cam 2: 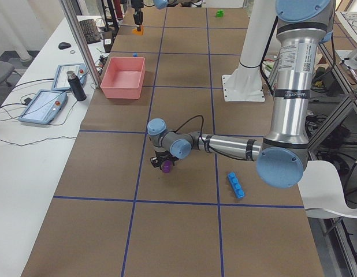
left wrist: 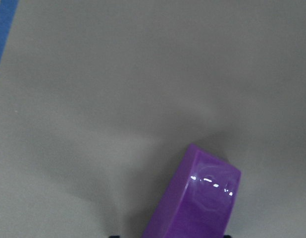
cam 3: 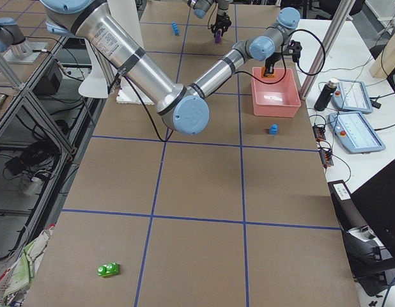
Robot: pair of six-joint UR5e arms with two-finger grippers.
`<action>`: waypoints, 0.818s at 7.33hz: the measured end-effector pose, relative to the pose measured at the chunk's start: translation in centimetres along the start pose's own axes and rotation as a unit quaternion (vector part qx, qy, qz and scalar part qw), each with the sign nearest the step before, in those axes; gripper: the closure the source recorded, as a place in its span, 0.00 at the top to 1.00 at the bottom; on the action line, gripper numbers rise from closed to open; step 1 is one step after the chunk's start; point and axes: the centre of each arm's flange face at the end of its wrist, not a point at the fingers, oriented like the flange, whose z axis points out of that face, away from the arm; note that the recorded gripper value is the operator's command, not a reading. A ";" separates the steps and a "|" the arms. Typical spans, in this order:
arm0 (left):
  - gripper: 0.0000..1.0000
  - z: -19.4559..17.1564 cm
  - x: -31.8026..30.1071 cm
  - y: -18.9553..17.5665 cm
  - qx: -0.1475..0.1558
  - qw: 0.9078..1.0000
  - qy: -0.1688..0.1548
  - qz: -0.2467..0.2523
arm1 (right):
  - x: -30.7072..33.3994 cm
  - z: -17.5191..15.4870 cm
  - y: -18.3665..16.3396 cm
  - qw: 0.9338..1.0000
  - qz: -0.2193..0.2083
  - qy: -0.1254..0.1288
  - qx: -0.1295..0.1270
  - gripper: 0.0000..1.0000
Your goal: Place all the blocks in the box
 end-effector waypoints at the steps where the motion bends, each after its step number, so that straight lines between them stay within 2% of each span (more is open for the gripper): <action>1: 0.00 -0.7 0.4 -0.3 0.005 1.000 -0.001 -0.016 | -0.1 0.0 0.0 1.000 -0.001 0.000 0.000 0.00; 4: 0.00 -5.3 3.4 -1.8 0.043 0.996 -0.013 -0.073 | -0.9 0.4 -0.1 1.000 -0.009 0.004 0.009 0.00; 6: 0.00 -8.7 5.5 -3.8 0.079 0.988 -0.002 -0.134 | -3.6 2.6 -1.9 0.999 -0.031 0.012 0.027 0.00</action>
